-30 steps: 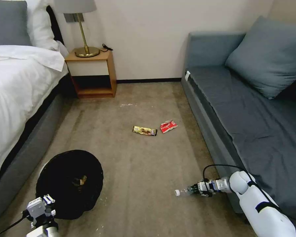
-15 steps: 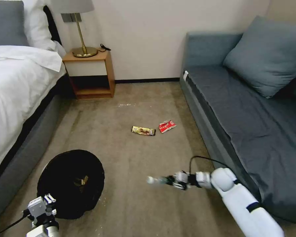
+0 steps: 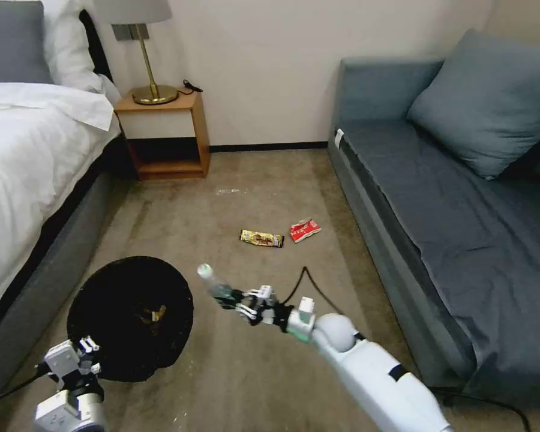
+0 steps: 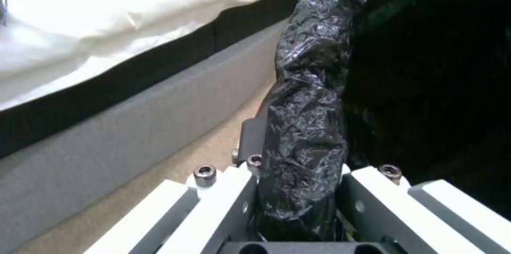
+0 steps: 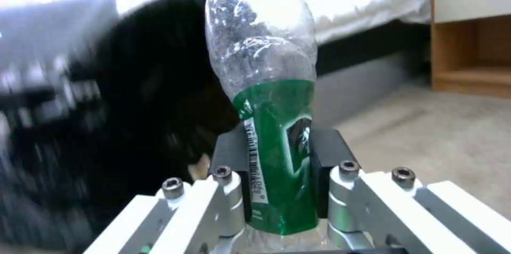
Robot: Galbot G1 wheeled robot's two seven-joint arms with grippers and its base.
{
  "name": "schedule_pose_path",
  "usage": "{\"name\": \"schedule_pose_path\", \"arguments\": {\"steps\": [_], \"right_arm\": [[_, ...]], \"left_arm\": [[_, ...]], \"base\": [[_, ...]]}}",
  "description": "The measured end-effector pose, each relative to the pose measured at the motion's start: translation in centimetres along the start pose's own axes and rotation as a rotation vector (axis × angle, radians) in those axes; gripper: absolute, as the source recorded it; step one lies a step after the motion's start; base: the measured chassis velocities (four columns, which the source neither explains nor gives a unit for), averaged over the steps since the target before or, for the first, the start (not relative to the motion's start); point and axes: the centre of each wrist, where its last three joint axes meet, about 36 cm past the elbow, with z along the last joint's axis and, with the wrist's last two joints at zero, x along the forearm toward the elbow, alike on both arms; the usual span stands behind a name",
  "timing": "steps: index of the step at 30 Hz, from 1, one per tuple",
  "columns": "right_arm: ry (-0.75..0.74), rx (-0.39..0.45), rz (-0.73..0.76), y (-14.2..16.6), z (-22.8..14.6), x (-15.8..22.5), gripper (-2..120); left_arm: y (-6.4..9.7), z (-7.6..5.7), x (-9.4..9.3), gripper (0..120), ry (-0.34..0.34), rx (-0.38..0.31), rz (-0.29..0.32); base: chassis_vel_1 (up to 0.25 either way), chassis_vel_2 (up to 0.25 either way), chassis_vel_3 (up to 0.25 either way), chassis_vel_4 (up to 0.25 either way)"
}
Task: Pick up the trash bin, then pick up the garbage on the floor and place it into the trash bin.
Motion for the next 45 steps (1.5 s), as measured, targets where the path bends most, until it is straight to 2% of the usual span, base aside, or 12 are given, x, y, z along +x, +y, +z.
{"name": "schedule_pose_path", "arguments": {"steps": [9, 11, 14, 22, 23, 25, 32, 34, 36, 38, 42, 45], "right_arm": [[-0.064, -0.042, -0.065, 4.9, -1.3, -4.1, 19], [-0.055, -0.027, -0.079, 5.6, -1.1, -4.6, 19], [-0.017, 0.056, -0.097, 6.5, -0.2, -5.7, 19], [0.021, 0.119, -0.075, 8.0, 1.4, -6.9, 20], [0.027, 0.132, -0.07, 8.4, 1.5, -7.2, 28], [0.027, 0.137, -0.068, 8.6, 1.6, -7.3, 30], [0.024, 0.169, -0.073, 8.2, 1.5, -8.0, 60], [0.016, 0.169, -0.077, 8.1, 1.6, -7.9, 63], [0.006, 0.169, -0.085, 8.0, 1.9, -7.4, 75], [0.004, 0.169, -0.086, 8.0, 2.0, -7.3, 76], [-0.022, 0.165, -0.075, 8.0, 1.8, -7.0, 96], [-0.043, 0.164, -0.059, 7.6, 1.1, -6.9, 99]], "left_arm": [[-0.6, 0.5, 0.5, 3, 0.016, 0.008, -0.006], [-0.6, 0.5, 0.6, 3, 0.016, 0.007, -0.007], [-0.7, 0.4, 0.9, 3, 0.014, 0.002, -0.007], [-0.5, 0.5, 1.3, 3, -0.008, -0.019, 0.027], [-0.4, 0.6, 1.4, 3, -0.011, -0.023, 0.035], [-0.4, 0.6, 1.4, 3, -0.012, -0.024, 0.037], [0.0, 0.5, 1.2, 3, -0.017, -0.027, 0.027], [0.0, 0.5, 1.2, 3, -0.016, -0.027, 0.025], [0.2, 0.5, 1.3, 3, -0.013, -0.029, 0.019], [0.2, 0.5, 1.4, 3, -0.012, -0.03, 0.018], [0.4, 0.4, 1.4, 3, -0.014, -0.031, 0.01], [0.4, 0.4, 1.3, 3, -0.016, -0.028, 0.007]], "base": [[0.0, 0.0, 0.0, 0.0], [0.0, 0.0, 0.0, 0.0], [0.0, 0.0, 0.0, 0.0], [0.0, 0.0, 0.0, 0.0], [0.0, 0.0, 0.0, 0.0], [0.0, 0.0, 0.0, 0.0], [0.0, 0.0, 0.0, 0.0], [0.0, 0.0, 0.0, 0.0], [0.0, 0.0, 0.0, 0.0], [0.0, 0.0, 0.0, 0.0], [0.0, 0.0, 0.0, 0.0], [0.0, 0.0, 0.0, 0.0]]}}
